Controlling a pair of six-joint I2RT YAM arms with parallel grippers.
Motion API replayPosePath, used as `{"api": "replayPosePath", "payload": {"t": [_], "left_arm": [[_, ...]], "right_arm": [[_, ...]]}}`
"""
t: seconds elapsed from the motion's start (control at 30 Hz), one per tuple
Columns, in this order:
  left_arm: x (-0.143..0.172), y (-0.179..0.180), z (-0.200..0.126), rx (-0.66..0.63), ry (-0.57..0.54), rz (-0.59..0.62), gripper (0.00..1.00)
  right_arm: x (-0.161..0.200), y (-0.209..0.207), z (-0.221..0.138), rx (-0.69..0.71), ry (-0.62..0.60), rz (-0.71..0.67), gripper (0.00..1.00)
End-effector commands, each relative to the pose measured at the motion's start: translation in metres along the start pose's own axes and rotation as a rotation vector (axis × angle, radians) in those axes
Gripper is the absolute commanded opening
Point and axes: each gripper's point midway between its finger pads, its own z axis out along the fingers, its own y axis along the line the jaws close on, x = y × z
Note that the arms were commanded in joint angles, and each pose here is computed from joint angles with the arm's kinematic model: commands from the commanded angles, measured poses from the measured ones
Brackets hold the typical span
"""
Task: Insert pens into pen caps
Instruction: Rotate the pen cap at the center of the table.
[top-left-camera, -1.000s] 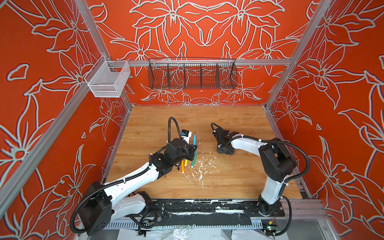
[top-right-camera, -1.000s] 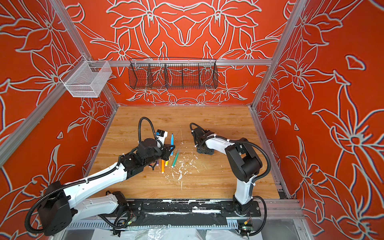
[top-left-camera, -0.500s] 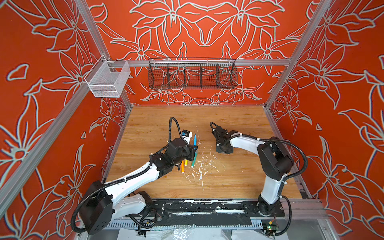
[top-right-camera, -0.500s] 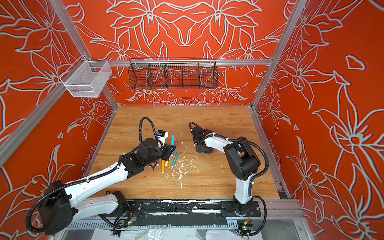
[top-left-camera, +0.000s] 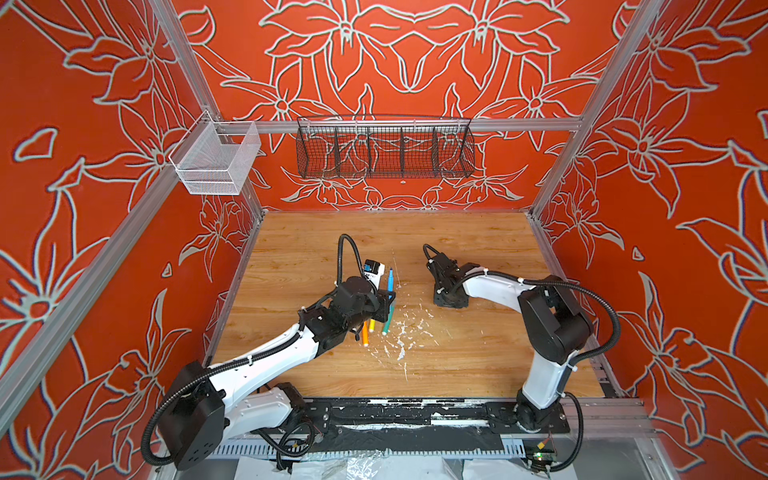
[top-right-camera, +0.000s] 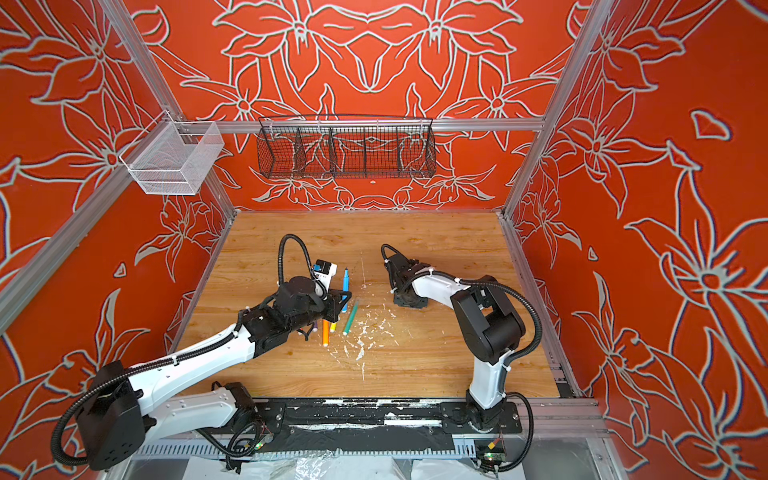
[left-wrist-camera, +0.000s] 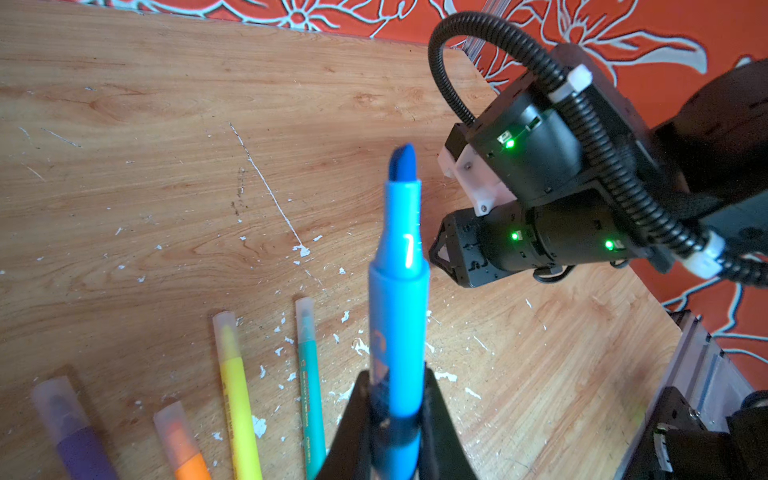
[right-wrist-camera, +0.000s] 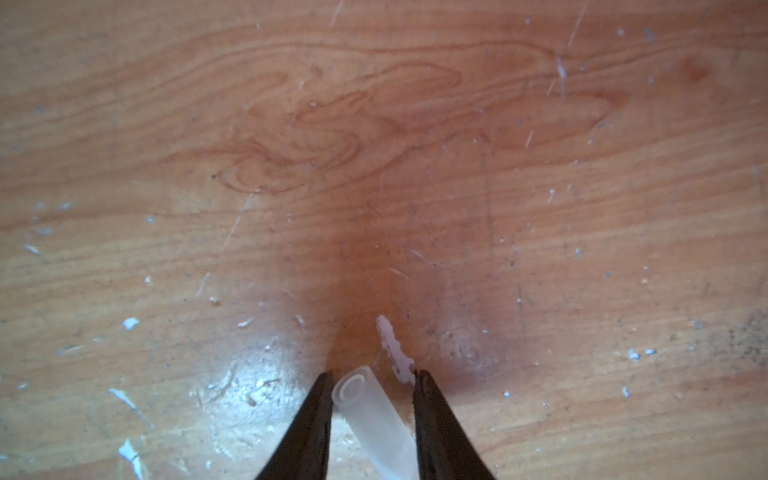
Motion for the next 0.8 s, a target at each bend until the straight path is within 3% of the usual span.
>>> {"api": "replayPosePath", "payload": {"t": [0.0, 0.13, 0.33, 0.53, 0.77], "left_arm": [[-0.013, -0.004, -0.006, 0.007, -0.036, 0.007, 0.00], [-0.012, -0.004, -0.004, 0.004, -0.032, 0.006, 0.00], [-0.012, -0.006, -0.002, 0.015, -0.021, 0.006, 0.00], [-0.014, -0.004, -0.006, 0.006, -0.037, 0.006, 0.00], [-0.015, -0.006, -0.008, 0.016, -0.038, 0.004, 0.00]], "right_arm": [[0.045, -0.027, 0.020, 0.060, 0.168, -0.023, 0.33], [0.048, -0.032, 0.028, 0.029, 0.214, 0.023, 0.26], [0.049, -0.041, 0.028, 0.002, 0.216, 0.079, 0.25], [0.051, -0.039, 0.019, -0.046, 0.199, 0.085, 0.36], [0.049, -0.042, 0.012, -0.042, 0.171, 0.065, 0.37]]}}
